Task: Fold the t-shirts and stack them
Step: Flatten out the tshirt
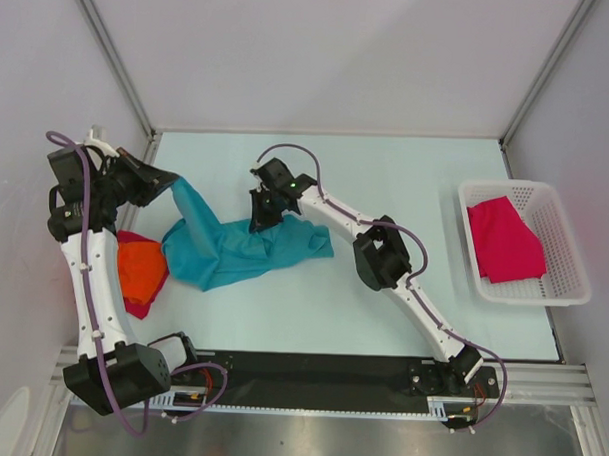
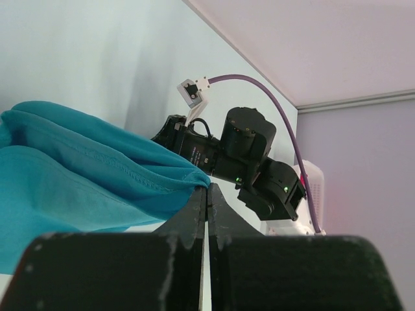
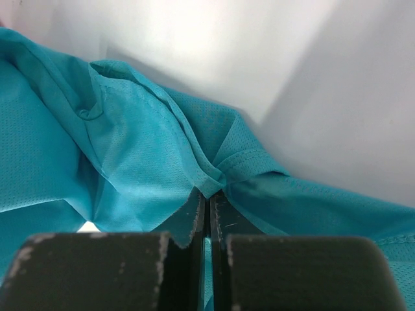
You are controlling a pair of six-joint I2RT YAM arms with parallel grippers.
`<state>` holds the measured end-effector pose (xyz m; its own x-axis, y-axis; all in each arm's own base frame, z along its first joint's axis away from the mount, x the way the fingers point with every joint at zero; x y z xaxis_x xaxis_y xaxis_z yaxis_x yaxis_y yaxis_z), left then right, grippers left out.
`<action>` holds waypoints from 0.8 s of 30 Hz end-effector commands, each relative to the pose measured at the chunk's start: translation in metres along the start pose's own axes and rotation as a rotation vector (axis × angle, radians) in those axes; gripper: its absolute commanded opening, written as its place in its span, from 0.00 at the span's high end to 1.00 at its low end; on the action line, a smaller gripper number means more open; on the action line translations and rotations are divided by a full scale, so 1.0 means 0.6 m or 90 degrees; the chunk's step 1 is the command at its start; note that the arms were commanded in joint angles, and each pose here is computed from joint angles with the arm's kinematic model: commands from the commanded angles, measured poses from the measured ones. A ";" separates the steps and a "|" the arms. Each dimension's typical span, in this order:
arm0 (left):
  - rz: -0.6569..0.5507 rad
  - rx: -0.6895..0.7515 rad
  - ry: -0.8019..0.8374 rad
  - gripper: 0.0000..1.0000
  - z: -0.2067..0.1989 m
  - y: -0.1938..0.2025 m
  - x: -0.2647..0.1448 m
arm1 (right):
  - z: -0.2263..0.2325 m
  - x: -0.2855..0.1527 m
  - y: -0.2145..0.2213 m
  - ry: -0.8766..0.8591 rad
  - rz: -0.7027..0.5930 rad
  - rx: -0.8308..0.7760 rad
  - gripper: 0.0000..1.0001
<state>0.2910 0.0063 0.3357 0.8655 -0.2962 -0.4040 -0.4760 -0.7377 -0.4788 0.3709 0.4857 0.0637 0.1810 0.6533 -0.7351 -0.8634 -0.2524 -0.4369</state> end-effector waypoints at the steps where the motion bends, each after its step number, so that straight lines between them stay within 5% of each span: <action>1: -0.018 0.023 0.013 1.00 -0.004 -0.006 -0.003 | 0.027 -0.024 -0.024 -0.011 -0.033 -0.027 1.00; 13: -0.017 0.025 0.022 1.00 -0.010 -0.001 -0.009 | -0.022 -0.089 -0.067 0.071 -0.068 -0.055 1.00; 24: -0.013 0.027 0.026 1.00 -0.012 -0.001 -0.009 | -0.179 -0.282 -0.192 0.207 -0.190 -0.003 1.00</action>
<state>0.2891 0.0054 0.3341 0.8664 -0.2968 -0.4015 -0.4753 -0.7369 -0.4808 0.4540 0.3795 0.0891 0.3703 0.4830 -0.7934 -0.8440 -0.1819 -0.5046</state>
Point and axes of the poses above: each gripper's point midway between its finger pads, its own x axis out along the fingers, its own z axis along the line the jaws close on, y = z × x, the point moved 3 cm from there along -x, back along the fingers, and after that the axes turned 3 degrees about -x, right-handed, at the moved point
